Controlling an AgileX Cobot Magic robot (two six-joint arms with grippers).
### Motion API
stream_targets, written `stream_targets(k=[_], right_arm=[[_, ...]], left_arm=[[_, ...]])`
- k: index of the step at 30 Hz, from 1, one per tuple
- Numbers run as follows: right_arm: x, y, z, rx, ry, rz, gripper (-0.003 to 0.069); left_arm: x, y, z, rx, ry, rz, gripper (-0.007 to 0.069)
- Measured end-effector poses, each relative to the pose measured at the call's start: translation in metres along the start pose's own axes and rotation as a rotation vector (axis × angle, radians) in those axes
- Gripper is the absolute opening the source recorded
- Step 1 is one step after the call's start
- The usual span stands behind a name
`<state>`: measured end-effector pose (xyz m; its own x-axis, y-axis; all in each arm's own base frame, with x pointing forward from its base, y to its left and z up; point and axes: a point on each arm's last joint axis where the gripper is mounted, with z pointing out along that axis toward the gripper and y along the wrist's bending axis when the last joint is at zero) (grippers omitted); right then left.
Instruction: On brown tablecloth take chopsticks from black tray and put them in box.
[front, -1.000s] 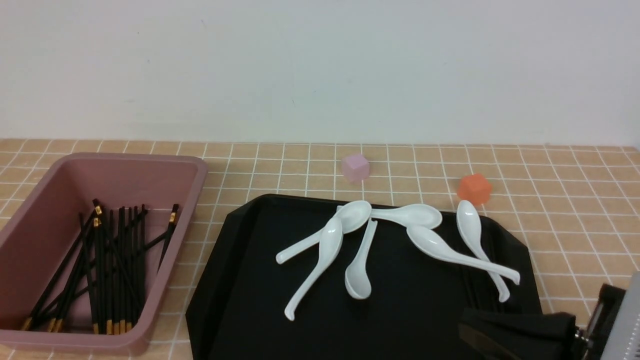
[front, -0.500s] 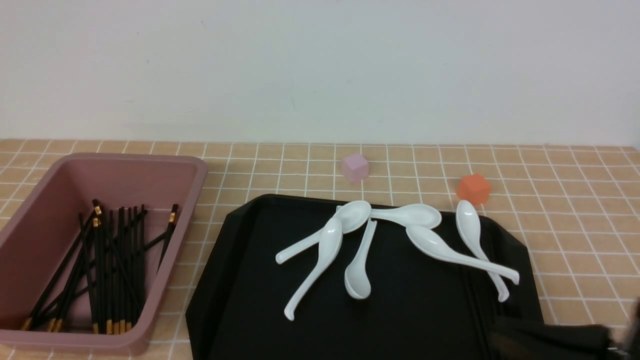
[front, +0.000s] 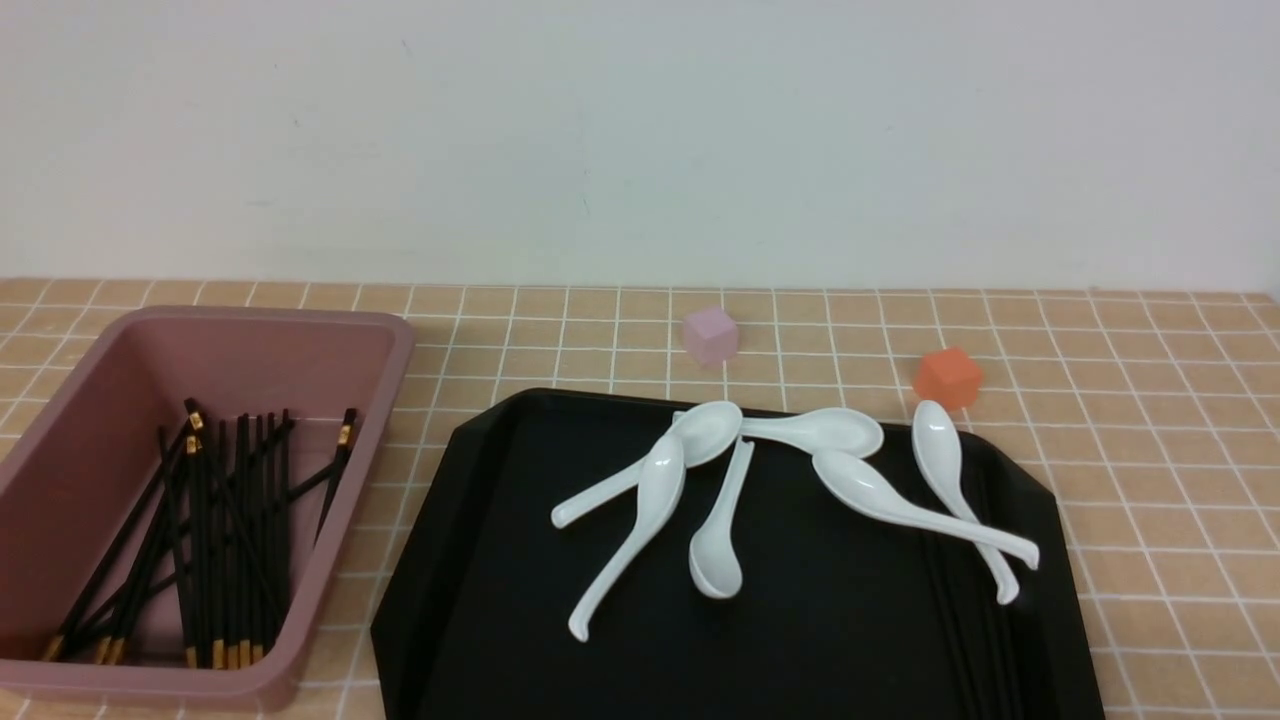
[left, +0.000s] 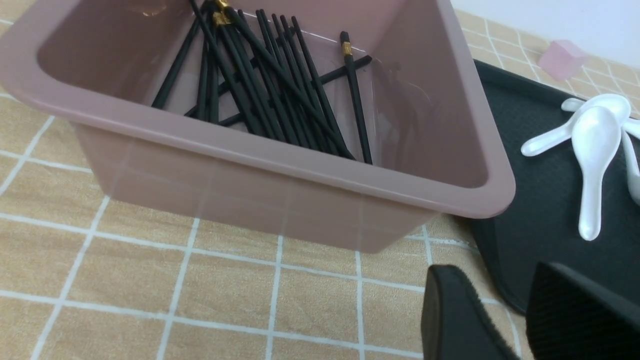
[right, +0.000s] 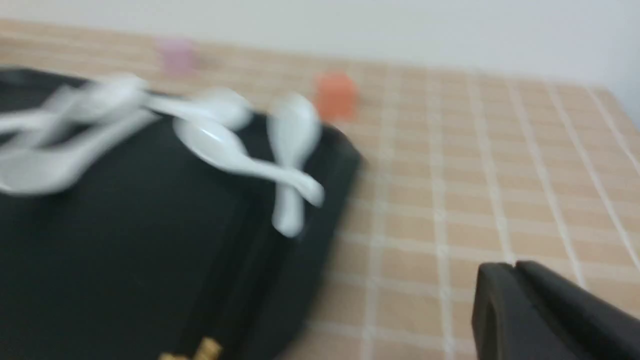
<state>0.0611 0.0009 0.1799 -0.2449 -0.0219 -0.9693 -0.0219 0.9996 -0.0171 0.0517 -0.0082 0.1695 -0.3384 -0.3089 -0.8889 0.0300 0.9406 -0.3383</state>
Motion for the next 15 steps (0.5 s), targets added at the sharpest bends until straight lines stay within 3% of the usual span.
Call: stream_targets(k=[3,15], right_arm=[[0.0045,-0.0022,-0.0045,0.038,0.010,0.011,0.0054],[0.0070,-0.0026,-0.0068,0.046,0.037,0.013,0.0074]], left_arm=[[0.0000,0.0000,0.0000,0.000,0.000,0.000,0.0239],[0.0000,0.0000,0.0000,0.000,0.000,0.000,0.0239]])
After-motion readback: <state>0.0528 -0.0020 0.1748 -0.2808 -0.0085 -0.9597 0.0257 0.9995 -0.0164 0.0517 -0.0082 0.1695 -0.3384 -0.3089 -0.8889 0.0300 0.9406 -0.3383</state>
